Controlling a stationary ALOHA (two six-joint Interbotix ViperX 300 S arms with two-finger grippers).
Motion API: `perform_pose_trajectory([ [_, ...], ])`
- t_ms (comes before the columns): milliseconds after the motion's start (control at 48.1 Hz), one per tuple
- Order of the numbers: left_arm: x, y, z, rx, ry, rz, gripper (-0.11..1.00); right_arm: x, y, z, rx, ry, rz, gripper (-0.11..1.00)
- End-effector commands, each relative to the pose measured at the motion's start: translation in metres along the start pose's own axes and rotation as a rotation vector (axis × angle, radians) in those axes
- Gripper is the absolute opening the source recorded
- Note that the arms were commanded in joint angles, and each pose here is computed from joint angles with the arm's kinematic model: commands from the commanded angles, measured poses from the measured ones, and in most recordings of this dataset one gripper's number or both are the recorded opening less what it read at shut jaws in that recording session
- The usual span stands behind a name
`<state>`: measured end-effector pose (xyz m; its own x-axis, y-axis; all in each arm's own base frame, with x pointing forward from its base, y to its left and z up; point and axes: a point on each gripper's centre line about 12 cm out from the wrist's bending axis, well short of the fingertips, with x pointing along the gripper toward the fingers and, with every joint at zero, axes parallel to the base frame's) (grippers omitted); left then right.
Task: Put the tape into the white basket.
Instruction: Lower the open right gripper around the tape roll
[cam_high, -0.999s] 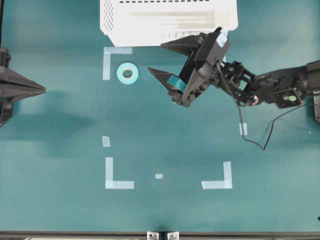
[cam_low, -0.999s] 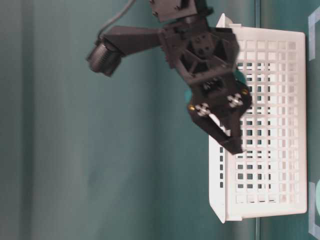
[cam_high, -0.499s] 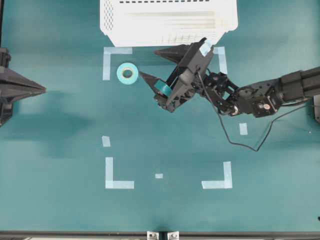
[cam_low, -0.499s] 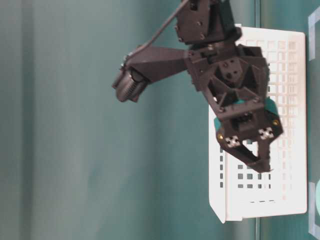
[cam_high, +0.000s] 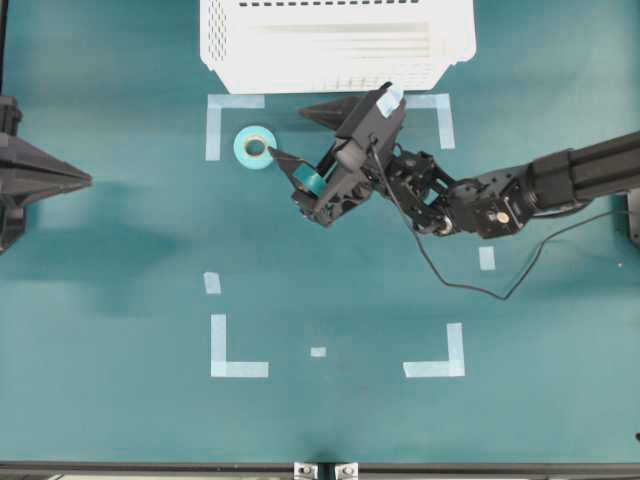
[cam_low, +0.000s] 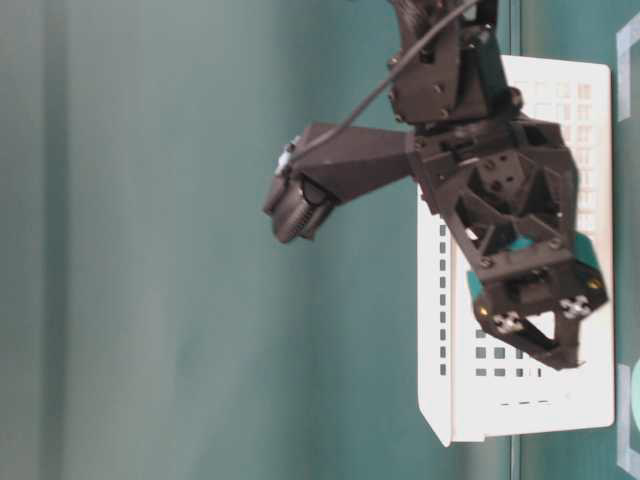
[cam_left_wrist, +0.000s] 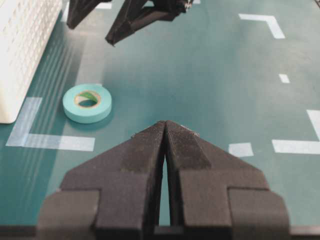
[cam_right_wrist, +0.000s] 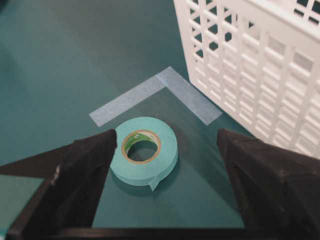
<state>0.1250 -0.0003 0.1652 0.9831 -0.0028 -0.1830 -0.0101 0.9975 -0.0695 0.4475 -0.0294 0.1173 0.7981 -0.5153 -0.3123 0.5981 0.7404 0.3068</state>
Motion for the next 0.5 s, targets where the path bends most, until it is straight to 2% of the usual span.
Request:
perform_pose_trajectory([
  [0,0.0003,0.0002,0.0055,0.001,-0.011,0.004,-0.11,0.0028,0.0078,0.0092,0.025,-0.025,0.012,0.95],
  [333,0.0003,0.0002,0.0055,-0.001,-0.011,0.004,-0.11,0.0090,0.0055,0.0145,0.045,-0.040,-0.001,0.95],
  [478,0.0003,0.0002,0.0055,0.001,-0.011,0.004,-0.11,0.0119,0.0025,0.0074,0.047,-0.027,-0.018,0.95],
])
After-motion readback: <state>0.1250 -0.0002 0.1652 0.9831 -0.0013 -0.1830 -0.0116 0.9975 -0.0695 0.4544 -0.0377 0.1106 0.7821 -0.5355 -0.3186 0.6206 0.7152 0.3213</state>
